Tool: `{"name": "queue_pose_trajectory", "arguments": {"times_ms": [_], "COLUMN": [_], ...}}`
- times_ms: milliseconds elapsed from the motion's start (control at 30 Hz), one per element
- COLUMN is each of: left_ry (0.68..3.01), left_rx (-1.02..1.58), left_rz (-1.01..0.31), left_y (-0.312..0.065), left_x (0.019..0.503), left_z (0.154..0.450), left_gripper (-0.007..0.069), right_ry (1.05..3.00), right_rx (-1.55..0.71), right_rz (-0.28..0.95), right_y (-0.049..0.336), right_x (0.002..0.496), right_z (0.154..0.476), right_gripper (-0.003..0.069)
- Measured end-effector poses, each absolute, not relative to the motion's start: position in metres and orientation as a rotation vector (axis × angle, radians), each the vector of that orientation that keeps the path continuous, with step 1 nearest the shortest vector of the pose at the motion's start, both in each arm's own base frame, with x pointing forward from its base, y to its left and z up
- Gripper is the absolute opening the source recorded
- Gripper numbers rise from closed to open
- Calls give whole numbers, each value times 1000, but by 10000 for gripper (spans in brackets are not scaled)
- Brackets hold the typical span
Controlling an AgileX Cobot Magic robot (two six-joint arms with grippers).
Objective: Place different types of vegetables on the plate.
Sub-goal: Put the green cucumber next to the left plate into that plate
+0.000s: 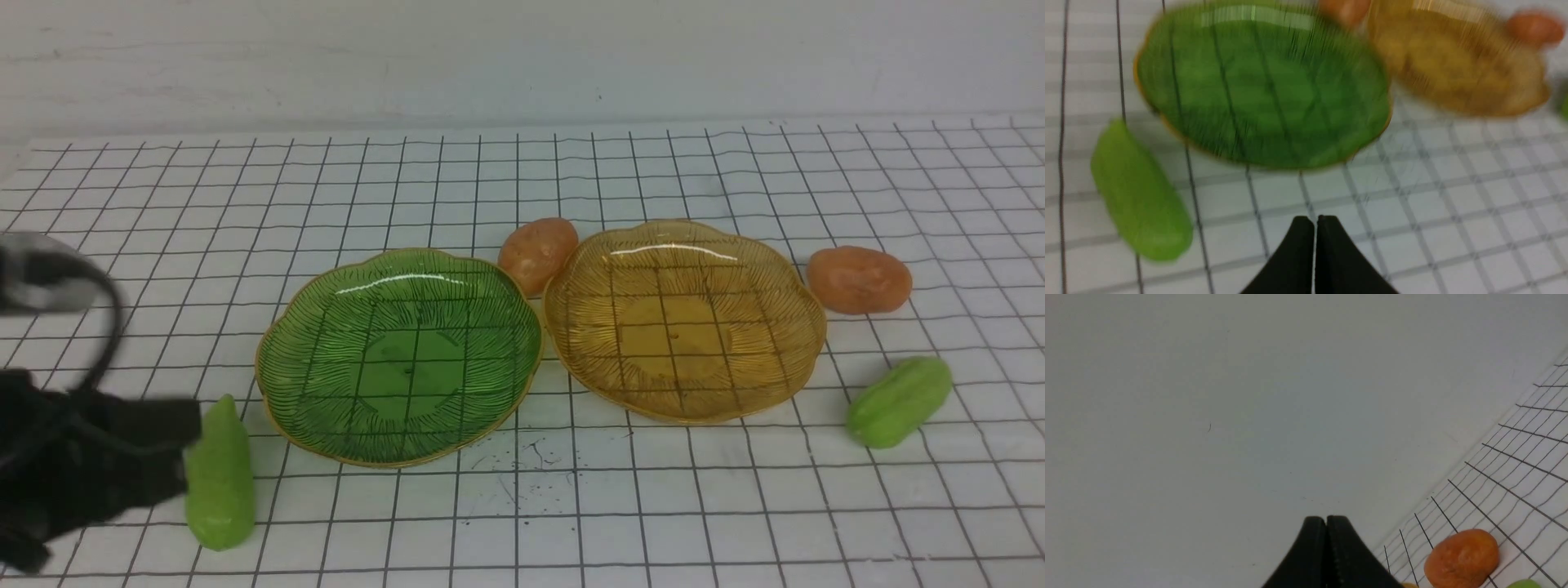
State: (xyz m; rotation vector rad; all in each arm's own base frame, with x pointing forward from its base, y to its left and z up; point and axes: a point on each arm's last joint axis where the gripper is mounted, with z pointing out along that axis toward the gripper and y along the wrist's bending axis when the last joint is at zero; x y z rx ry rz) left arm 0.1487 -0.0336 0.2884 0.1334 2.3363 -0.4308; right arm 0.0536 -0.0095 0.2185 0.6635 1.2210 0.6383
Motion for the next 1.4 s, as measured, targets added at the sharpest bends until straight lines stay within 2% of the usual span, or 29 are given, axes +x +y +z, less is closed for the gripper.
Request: {"name": "queue_pose_trajectory", "arguments": {"times_ms": [100,167,200,233,300,333,367,433,467,567,733,800,867,1100,1133,1200,1267,1400], "left_ry": [2562,2649,2675,2674,2706,2703,2700,2700,2695,2698,2738,2754,2767,2824,2822,2858,2881,2910], "left_rx": [163,143,119,118,69,58,13,-21,-53,-85,-104,-109,-105,-83,-80,-74,-86,-103], "left_rz": [-381,-366,-359,-355,-310,-308,-290,-284,-280,-281,-261,-239,-211,-121,-117,-77,-69,-66], "left_y": [-30,-29,-28,-28,-24,-24,-23,-22,-21,-21,-20,-19,-18,-13,-13,-11,-10,-10], "left_x": [160,167,173,173,188,190,200,208,216,227,243,252,259,283,283,291,294,298], "left_z": [267,263,264,265,271,273,279,283,287,287,271,261,252,215,215,197,188,174], "left_gripper": [-8,-8,-8,-8,-8,-8,-8,-8,-8,-8,28,82,175,505,513,601,626,628], "right_ry": [1323,1406,1468,1478,1651,1664,1793,1869,1994,2140,2306,2351,2344,2313,2312,2307,2306,2306], "right_rx": [577,469,403,398,236,225,119,53,-39,-141,-226,-263,-285,-332,-333,-338,-340,-341], "right_rz": [654,602,561,550,445,441,370,336,301,276,318,376,409,458,459,466,468,468], "right_y": [0,5,8,8,15,15,17,19,21,22,25,29,32,36,36,37,37,37], "right_x": [50,47,47,48,54,55,66,71,85,108,134,140,141,140,140,140,140,140], "right_z": [238,262,277,277,314,317,336,350,365,374,365,359,360,362,362,362,362,362], "right_gripper": [-15,-15,-15,-15,-15,-15,-15,-15,-15,-15,-15,-15,-15,-15,-15,-15,-15,-15]}}
